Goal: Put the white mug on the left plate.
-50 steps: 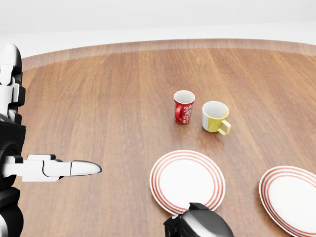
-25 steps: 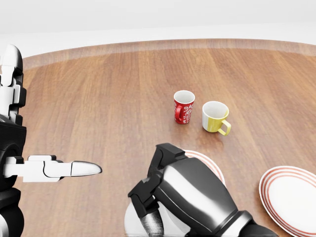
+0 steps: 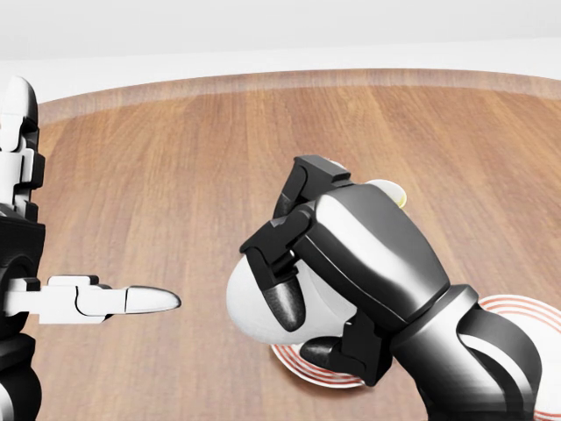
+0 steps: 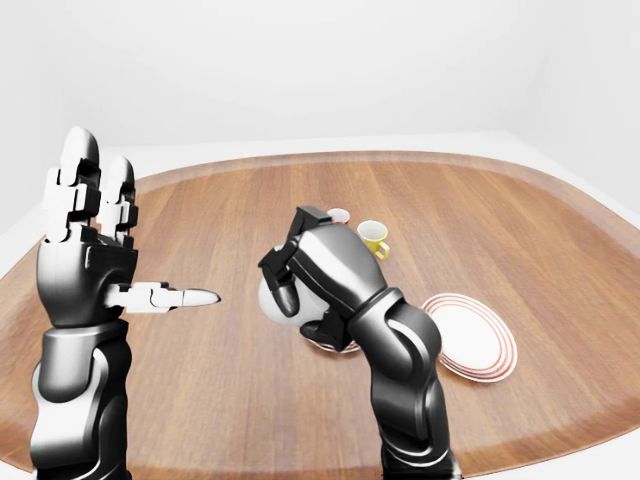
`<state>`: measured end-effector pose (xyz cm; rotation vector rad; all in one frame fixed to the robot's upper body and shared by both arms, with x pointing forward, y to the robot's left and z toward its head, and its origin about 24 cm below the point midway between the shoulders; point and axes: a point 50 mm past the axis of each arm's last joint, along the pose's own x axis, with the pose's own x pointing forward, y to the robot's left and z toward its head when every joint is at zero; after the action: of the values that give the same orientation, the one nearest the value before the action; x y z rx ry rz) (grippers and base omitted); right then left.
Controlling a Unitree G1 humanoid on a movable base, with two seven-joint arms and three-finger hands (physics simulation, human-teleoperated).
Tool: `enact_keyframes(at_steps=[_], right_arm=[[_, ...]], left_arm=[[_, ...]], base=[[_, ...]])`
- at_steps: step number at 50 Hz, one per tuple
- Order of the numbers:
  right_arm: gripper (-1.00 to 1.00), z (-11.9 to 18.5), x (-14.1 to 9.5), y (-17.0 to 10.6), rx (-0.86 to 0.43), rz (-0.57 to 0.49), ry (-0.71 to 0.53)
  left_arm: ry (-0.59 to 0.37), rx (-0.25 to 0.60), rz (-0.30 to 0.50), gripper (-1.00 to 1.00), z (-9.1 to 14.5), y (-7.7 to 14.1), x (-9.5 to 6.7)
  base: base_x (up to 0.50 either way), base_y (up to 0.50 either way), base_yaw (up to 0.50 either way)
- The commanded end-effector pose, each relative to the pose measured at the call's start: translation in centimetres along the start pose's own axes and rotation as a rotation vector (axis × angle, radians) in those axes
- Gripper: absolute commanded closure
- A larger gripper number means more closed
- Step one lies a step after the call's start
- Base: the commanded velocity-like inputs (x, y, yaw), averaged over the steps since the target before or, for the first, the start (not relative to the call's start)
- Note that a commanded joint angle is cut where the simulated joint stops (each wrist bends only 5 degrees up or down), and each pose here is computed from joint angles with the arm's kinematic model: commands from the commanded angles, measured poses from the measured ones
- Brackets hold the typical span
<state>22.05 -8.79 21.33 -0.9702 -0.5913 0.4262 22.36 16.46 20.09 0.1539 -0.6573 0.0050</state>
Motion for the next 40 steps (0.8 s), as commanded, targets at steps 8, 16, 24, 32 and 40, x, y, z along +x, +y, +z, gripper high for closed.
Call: enact_keyframes(at_steps=[8,16,24,32,40], right_arm=[[1.0,-8.2,5.2,-1.4,0.116,0.14,0.165],[1.0,-12.1,5.4,1.6,0.173,0.219,0.334],[1.0,-14.7,4.9,3.3,0.128,0.208,0.48],[1.0,-15.7,5.7,4.8,0.04,0.199,0.534],[1.0,-15.2,6.0,6.8,0.017,0.225,0.494]], left_arm=[[0.002,0.001,0.0,-1.0,-0.1,0.0,0.1],[0.001,0.001,0.0,-1.0,0.0,0.0,0.0],[0.005,0.0,0.001,-1.0,-0.1,0.0,0.0],[0.003,0.001,0.003,-1.0,-0.1,0.1,0.1],[0.01,0.0,0.005,-1.0,-0.3,0.1,0.1]], base=[[0.0,0.0,0.0],[0.0,0.0,0.0],[0.0,0.0,0.0],[0.0,0.0,0.0],[0.0,0.0,0.0]])
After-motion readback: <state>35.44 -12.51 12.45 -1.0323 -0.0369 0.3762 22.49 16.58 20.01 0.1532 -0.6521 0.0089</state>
